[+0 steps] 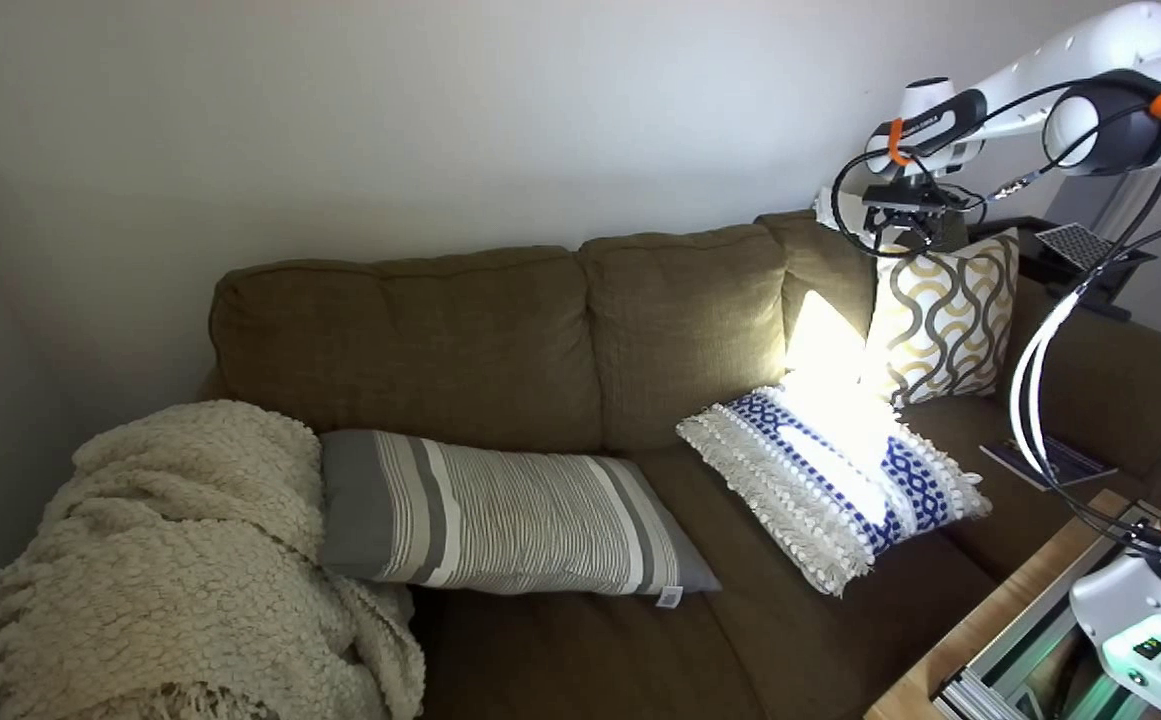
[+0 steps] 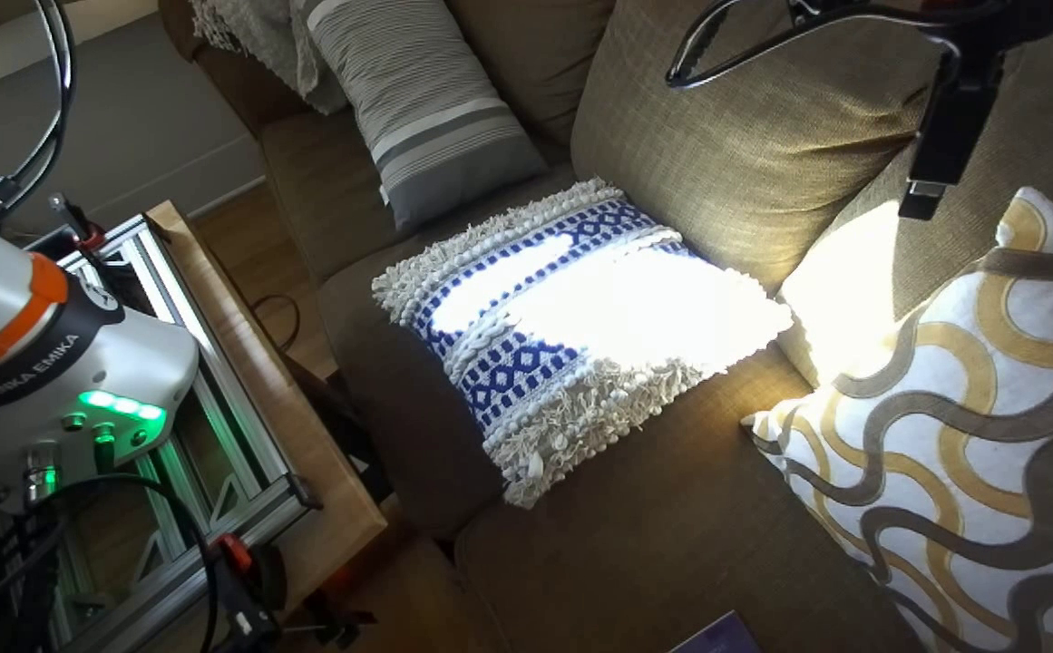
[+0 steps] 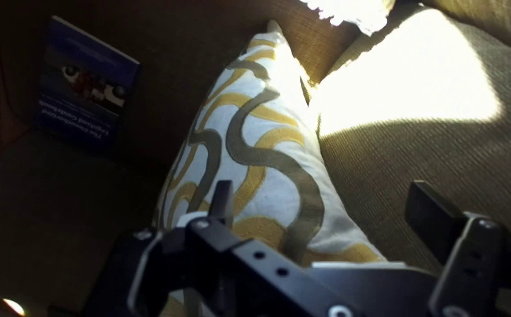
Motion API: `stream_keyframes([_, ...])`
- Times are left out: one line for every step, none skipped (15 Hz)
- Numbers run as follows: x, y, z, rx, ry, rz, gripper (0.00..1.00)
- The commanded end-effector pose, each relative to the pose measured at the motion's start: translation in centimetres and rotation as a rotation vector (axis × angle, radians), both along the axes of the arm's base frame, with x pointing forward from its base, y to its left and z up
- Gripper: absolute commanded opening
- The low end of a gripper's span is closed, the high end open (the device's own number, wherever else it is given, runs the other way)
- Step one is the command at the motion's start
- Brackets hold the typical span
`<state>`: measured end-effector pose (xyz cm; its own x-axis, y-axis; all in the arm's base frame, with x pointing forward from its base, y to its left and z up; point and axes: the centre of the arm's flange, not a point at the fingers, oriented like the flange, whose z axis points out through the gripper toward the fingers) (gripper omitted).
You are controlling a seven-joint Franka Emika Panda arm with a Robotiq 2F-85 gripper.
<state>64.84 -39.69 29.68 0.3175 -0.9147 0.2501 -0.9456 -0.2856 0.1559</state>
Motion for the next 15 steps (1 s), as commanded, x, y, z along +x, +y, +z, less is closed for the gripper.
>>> stream_keyframes([4.4, -2.4, -1.1, -0.104, -0.13, -0.114, 1.0])
stream_keyframes([4.9, -2.3, -1.3, -0.131, -0.163, -0.146, 1.0])
stream_keyframes([2.4, -0.7, 0.1, -0.075, -0.113, -0.081, 1.0])
stream_keyframes([2.9, -0.8, -0.3, -0.093, -0.137, -0.1, 1.0])
stream_keyframes([3.2, -0.9, -0.8, -0.101, -0.144, -0.109, 1.0])
stream_keyframes([3.4, -0.9, -1.0, -0.106, -0.148, -0.114, 1.0])
stream_keyframes([3.5, -0.9, -1.1, -0.109, -0.149, -0.117, 1.0])
stream_keyframes([3.4, -1.2, -1.6, -0.198, -0.142, -0.114, 1.0])
stream_keyframes([3.5, -2.2, -2.3, -0.28, -0.137, -0.1, 1.0])
stream_keyframes([3.5, -3.0, -2.7, -0.326, -0.139, -0.083, 1.0])
stream_keyframes([3.4, -3.4, -3.0, -0.379, -0.137, -0.075, 1.0])
stream_keyframes([3.3, -3.8, -3.5, -0.43, -0.136, -0.067, 1.0])
stream_keyframes([3.4, -4.1, -4.3, -0.448, -0.139, -0.066, 1.0])
stream_keyframes([3.3, -4.3, -5.2, -0.462, -0.136, -0.059, 1.0])
stream_keyframes([3.3, -4.4, -6.2, -0.46, -0.129, -0.065, 1.0])
